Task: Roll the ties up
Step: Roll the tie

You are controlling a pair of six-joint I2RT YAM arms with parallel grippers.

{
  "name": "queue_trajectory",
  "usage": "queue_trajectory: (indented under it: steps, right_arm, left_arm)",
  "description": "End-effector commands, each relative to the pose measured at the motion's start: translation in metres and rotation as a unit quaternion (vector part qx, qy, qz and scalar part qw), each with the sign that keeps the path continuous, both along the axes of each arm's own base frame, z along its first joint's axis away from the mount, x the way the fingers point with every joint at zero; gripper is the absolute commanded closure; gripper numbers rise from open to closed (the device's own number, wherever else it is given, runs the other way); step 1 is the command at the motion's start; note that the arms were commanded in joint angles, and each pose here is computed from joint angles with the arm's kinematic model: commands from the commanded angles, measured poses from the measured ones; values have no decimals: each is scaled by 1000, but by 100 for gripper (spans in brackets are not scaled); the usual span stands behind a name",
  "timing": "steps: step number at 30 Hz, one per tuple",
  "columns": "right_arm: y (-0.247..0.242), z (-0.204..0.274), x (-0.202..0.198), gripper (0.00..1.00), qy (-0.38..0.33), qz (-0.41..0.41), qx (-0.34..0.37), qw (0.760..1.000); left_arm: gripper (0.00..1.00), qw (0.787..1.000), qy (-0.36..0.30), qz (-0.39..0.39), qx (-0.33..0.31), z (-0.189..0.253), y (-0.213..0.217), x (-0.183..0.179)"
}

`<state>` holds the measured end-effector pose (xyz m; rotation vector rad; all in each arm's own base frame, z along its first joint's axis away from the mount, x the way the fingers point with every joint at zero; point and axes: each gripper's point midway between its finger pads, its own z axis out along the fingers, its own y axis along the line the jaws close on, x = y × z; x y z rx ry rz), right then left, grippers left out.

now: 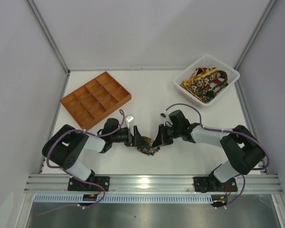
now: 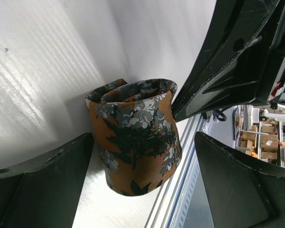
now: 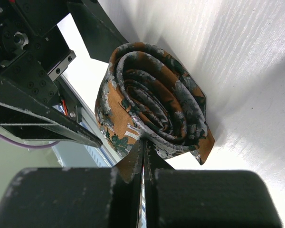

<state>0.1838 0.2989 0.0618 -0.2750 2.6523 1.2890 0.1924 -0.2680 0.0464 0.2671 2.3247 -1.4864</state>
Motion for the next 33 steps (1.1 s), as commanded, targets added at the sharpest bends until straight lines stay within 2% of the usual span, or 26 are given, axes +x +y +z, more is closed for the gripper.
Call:
queue_trajectory:
  steps: [1,16,26,30,33]
  right_arm:
    - [-4,-9,2,100,-5,4,-6,1000]
    - [-5,-17,5,100,-1,4,-6,1000]
    - [-8,-20,5,100,-1,3,-12,1000]
    - [-9,-22,4,100,-1,2,-14,1000]
    - [-10,-20,3,100,-1,4,-15,1000]
  left_arm:
    - [4,1000,-6,-22,-8,1,-7,-2]
    - [10,997,40,-59,-5,-8,-18,-12]
    - [31,995,60,-80,1,-16,-33,-21]
    - [44,995,65,-77,8,-21,-32,-21]
    - [48,996,61,-68,14,-21,-32,-18]
